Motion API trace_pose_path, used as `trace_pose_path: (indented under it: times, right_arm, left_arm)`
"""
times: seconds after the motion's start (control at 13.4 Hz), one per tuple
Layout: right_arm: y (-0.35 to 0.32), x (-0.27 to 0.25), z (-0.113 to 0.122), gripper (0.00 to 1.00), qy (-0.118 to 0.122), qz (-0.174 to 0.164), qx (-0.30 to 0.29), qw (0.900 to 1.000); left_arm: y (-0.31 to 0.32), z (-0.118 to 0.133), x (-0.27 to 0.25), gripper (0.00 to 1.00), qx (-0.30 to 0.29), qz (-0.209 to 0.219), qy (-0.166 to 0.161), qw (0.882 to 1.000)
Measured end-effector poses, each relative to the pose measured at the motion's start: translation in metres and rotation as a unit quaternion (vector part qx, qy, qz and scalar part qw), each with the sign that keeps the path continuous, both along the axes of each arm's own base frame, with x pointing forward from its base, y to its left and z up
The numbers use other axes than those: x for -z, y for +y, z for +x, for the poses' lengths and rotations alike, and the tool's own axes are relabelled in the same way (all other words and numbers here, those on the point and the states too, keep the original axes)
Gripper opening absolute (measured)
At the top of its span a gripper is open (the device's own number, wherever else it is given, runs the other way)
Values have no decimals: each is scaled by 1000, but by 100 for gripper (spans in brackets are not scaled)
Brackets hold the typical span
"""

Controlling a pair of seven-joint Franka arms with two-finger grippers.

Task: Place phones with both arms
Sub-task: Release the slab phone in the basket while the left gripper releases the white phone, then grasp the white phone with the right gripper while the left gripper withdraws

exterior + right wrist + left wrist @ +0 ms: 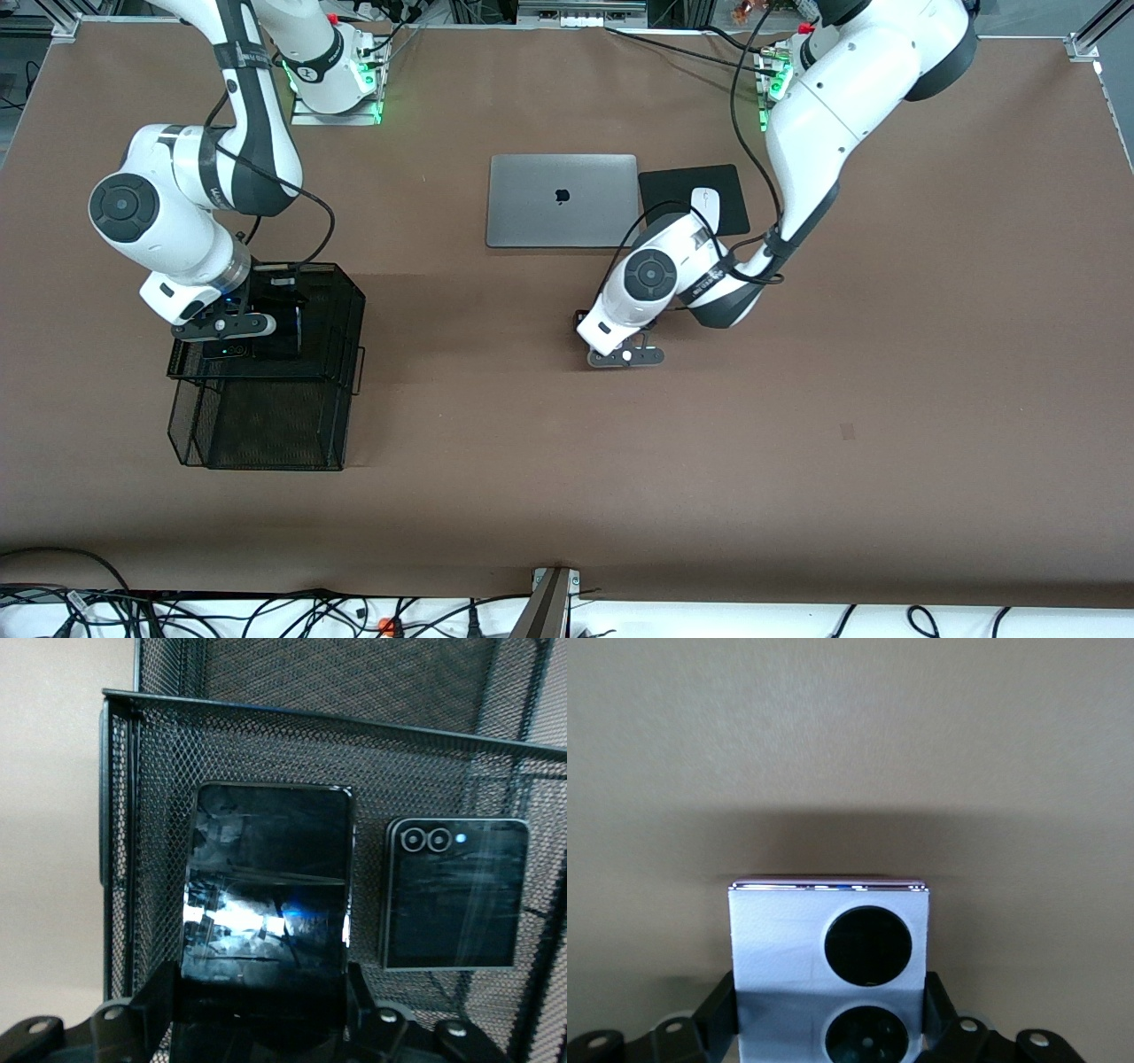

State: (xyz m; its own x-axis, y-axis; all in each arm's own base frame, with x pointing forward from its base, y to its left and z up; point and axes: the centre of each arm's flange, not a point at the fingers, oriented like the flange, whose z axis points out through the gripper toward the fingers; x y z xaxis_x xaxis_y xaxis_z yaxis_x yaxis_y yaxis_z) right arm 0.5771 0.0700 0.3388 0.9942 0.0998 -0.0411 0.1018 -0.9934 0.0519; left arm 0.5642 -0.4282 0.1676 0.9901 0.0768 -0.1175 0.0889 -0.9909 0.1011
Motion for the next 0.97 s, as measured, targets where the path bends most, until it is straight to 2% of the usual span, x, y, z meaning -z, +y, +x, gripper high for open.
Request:
trace_pose_path:
  times: [0.07,0.22,0.3,0.37,0.45,0.52,0.67,0.89,0.97]
  right_arm:
    - [1,4,0,79,1,3,5,1000]
    - [5,12,1,79,3,8,13,1000]
    - [6,13,1,79,3,12,17,1000]
    - [7,15,2,85,2,16,21,1000]
    - [8,14,2,96,2,18,22,1000]
    - [9,13,3,100,0,19,22,1000]
    - [11,6,7,100,-2,21,20,1000]
    - [23,-28,16,100,26,32,12,999]
    - [27,-51,21,100,35,35,7,999]
  left_arm:
    - [-1,1,-1,84,-2,1,-2,1000]
    - [3,10,-7,98,-9,0,-10,1000]
    - [8,18,-15,100,-15,1,-15,1000]
    - [15,25,-28,100,-19,8,-17,1000]
    - [26,35,-49,100,-26,18,-20,999]
    - [39,45,-75,100,-33,27,-28,999]
    - [76,64,-133,100,-46,47,-44,997]
    - [140,82,-207,100,-22,81,-54,995]
    - [163,84,-232,100,-9,96,-47,994]
